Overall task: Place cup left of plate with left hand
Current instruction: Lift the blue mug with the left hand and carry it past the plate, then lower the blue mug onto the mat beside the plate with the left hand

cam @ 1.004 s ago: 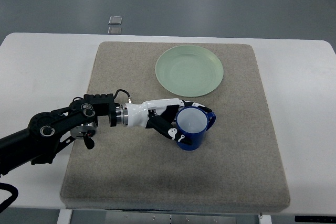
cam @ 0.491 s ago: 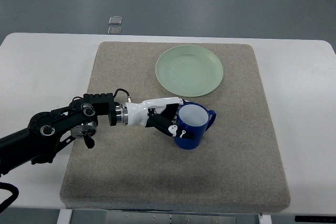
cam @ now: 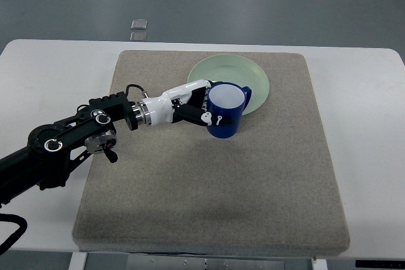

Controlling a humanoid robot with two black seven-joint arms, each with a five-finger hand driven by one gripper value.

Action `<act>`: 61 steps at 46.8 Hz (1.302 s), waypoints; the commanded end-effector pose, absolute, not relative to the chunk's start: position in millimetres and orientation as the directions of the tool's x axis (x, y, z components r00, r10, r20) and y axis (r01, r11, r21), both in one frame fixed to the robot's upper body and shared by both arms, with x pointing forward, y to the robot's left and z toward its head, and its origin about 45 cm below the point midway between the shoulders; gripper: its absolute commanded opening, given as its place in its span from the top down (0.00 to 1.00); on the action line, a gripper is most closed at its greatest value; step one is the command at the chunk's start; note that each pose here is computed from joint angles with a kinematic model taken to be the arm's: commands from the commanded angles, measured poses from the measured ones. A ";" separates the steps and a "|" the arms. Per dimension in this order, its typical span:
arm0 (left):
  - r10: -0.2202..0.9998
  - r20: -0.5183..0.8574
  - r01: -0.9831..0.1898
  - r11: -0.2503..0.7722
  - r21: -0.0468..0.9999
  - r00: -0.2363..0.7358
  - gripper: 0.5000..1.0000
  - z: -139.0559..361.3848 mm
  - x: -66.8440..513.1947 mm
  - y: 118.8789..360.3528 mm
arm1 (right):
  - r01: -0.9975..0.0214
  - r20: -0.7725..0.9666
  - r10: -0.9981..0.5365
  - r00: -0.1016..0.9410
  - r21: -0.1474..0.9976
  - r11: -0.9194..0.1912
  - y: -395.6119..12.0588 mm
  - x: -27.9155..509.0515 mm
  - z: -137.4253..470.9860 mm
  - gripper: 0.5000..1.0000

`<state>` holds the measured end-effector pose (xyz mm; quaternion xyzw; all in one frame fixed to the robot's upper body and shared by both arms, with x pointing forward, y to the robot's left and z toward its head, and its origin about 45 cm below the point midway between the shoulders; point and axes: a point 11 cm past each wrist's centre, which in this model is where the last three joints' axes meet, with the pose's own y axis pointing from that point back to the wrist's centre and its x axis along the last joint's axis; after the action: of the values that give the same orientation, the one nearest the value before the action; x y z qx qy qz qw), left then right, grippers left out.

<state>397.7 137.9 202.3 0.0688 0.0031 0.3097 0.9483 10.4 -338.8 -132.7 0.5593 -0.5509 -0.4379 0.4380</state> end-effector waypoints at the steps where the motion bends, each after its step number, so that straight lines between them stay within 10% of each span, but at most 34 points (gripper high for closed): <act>1: 0.643 0.058 -0.644 0.755 0.121 0.764 0.56 205.4 405.6 144.6 | -0.233 -0.007 -1.000 0.010 0.972 -0.009 -338.8 10.8 -132.7 0.14; 38: 0.883 0.089 -0.886 0.451 0.104 0.460 0.48 210.6 454.8 262.9 | -0.232 -0.007 -1.000 0.009 0.973 -0.009 -338.8 9.9 -132.7 0.14; 61: 0.905 0.093 -0.910 0.413 0.048 0.415 0.48 202.9 454.0 286.9 | -0.232 -0.007 -1.000 0.009 0.973 -0.009 -338.8 9.9 -132.7 0.14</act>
<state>453.7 286.2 200.8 0.0513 -0.0174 0.5393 0.8404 10.7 -338.8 -132.7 0.5595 -0.5510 -0.4378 0.4379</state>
